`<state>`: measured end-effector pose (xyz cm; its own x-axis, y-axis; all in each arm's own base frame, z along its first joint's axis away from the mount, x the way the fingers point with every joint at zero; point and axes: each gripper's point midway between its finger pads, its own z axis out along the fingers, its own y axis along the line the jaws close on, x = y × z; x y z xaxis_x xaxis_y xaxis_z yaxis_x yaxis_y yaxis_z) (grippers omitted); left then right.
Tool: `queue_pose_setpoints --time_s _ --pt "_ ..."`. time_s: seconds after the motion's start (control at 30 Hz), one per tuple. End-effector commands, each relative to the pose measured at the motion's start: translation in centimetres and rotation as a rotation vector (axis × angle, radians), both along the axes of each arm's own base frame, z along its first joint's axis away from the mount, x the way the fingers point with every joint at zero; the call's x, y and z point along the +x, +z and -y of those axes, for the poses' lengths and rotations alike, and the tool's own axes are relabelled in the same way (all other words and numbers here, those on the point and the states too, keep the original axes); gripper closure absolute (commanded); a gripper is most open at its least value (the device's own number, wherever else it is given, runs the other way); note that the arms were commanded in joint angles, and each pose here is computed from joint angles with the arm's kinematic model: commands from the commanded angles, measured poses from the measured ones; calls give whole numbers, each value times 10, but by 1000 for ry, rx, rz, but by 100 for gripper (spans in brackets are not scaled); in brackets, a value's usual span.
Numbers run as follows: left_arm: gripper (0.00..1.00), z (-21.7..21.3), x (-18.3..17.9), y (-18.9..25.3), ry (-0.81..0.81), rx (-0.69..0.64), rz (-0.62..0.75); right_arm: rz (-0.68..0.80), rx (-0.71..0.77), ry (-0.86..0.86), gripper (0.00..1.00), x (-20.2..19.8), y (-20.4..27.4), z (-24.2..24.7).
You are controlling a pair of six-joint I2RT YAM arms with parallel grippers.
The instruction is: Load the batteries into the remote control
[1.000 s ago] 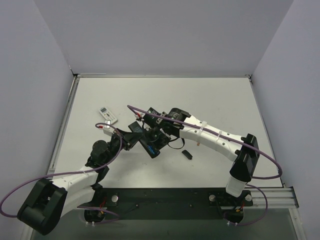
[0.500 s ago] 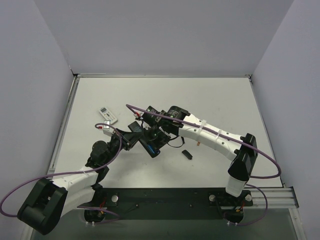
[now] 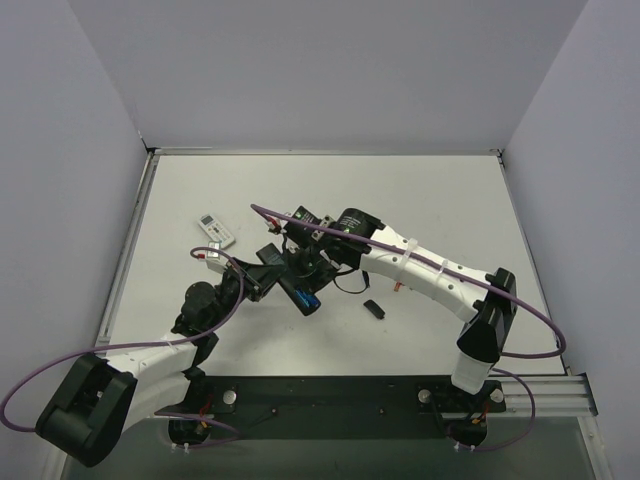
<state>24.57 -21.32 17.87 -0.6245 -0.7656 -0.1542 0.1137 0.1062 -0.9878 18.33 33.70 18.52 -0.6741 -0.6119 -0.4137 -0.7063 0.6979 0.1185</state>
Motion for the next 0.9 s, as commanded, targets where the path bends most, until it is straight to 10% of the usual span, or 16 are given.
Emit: queue_pose_setpoints --time_s 0.0,0.33,0.87 --pt "100 -1 -1 27 -1 -63 90 126 33 6 80 13 28 5" --pt "100 -2 -4 33 -3 -90 99 85 109 -45 59 15 21 -8" --pt "100 -4 -7 45 -2 -122 129 12 89 -68 75 12 -3 -2"
